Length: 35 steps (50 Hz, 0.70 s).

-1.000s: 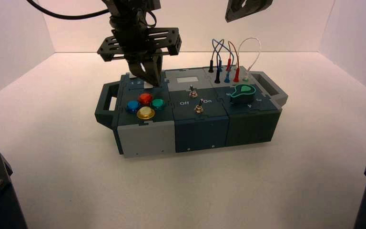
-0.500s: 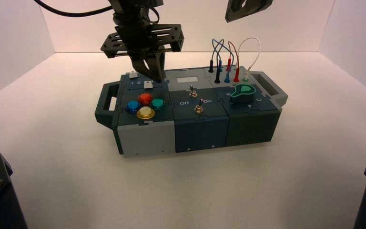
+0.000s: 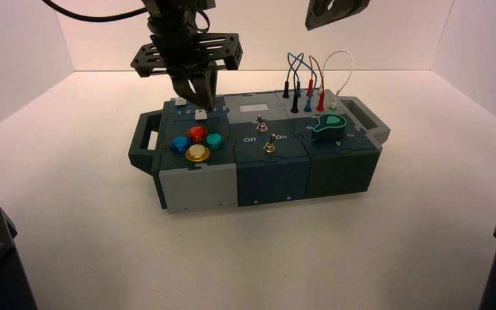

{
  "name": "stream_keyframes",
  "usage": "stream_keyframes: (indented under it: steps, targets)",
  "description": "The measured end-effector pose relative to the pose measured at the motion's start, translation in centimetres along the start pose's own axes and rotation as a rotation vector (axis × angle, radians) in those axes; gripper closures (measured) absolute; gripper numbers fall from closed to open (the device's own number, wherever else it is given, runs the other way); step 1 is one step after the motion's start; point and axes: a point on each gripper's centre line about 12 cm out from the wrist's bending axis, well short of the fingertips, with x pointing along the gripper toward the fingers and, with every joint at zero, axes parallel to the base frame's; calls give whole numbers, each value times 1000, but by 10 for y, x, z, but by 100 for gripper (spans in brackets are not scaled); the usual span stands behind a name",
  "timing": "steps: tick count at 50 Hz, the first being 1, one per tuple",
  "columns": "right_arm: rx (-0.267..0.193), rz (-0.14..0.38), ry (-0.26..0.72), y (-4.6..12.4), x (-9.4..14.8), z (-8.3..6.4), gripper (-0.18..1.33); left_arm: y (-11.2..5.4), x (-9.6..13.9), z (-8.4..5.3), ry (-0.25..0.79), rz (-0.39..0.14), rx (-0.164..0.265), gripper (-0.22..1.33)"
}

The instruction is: Move the bottom slider to position 1.

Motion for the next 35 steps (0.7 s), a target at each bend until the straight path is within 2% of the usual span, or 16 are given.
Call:
stream_keyframes:
  steps: [35]
  targets:
    - [1, 0, 2, 0, 0, 0, 129, 3, 3, -3, 26, 14, 15, 127]
